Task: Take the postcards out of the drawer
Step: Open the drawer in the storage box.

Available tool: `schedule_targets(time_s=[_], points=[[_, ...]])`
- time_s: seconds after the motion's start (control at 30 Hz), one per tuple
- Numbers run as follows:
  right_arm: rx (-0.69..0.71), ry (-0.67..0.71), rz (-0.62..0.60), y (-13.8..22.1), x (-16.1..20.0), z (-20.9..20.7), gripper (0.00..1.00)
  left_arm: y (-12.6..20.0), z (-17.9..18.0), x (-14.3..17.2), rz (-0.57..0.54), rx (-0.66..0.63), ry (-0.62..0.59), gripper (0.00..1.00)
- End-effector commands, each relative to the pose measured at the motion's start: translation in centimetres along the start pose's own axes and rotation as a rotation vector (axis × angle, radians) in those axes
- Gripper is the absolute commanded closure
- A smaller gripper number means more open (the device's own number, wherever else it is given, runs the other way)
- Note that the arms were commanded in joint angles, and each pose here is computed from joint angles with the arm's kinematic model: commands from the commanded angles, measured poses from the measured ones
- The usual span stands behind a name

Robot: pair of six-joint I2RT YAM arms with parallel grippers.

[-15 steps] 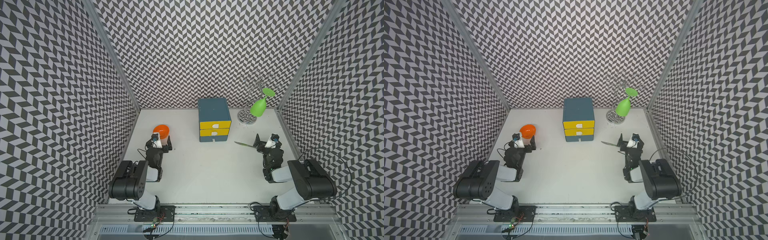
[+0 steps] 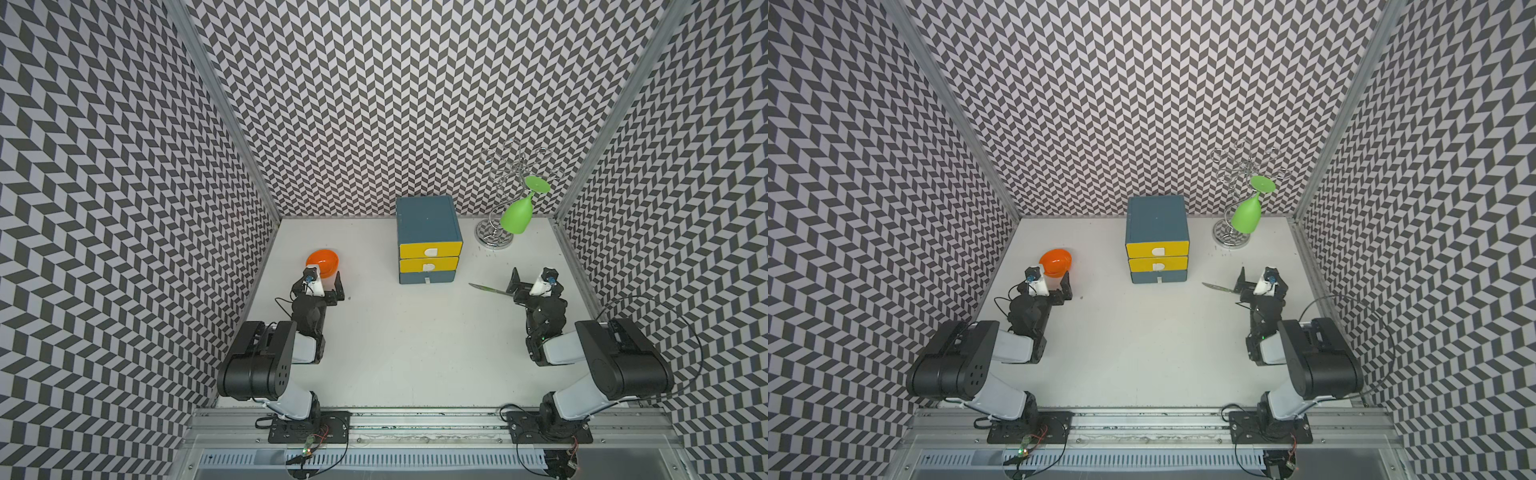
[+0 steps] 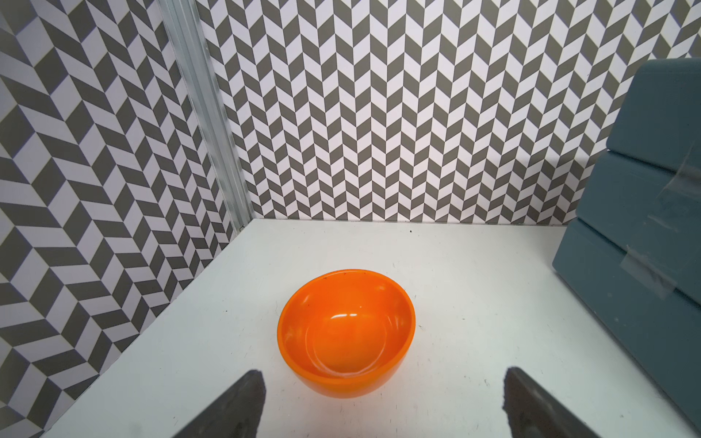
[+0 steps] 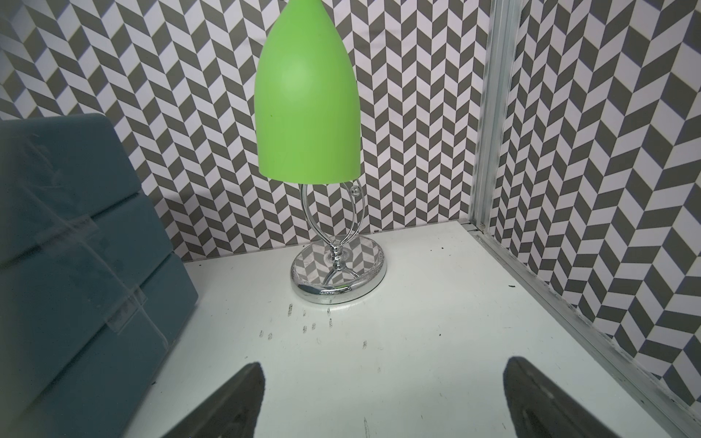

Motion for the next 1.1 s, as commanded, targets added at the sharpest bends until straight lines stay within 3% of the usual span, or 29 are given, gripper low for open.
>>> schedule_targets(time_s=[0.0,0.2,0.27,0.33,0.4,0.6,0.7,0.9,1.07], points=[[-0.001,-0.008,-0.051,0.1,-1.1,0.1,0.0,-0.1,0.1,-0.5,-0.015,0.005,-0.002,0.01],[-0.02,-0.01,-0.072,0.3,-1.9,0.5,0.01,0.2,0.2,-1.2,-0.043,-0.006,0.0,0.01],[-0.033,0.013,-0.008,0.1,-2.1,1.0,0.02,0.1,0.0,-2.7,-0.027,-0.008,-0.007,0.01],[-0.03,-0.033,0.131,-1.1,-2.7,1.6,0.03,-0.6,-0.1,-5.2,0.039,0.005,0.054,0.01],[-0.113,-0.092,0.175,-1.4,-4.3,3.3,0.05,-0.7,-1.4,-8.1,0.027,0.089,0.083,0.01],[-0.485,-0.464,0.23,2.1,-7.8,9.1,0.05,-1.5,-6.8,-16.5,-0.089,0.373,0.118,0.01],[-0.62,-0.614,0.294,3.6,-8.1,11.9,0.05,-3.3,-10.9,-18.7,-0.071,0.532,0.111,0.01],[-0.742,-0.905,0.397,5.1,-8.1,15.5,0.05,-7.0,-18.0,-19.1,0.051,0.728,0.128,0.01],[-0.804,-1.054,0.493,5.8,-7.1,18.3,0.05,-8.4,-20.6,-18.8,0.07,0.739,0.112,0.01]])
Point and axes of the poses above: each gripper's point midway between its finger pads, its own y axis back along the fingers, its own z axis along the line the jaws close on, x = y × z, the point moved 2 cm from there along y, back along the fingers, and after that the axes turned 2 degrees about -y, right-handed, at the moved point
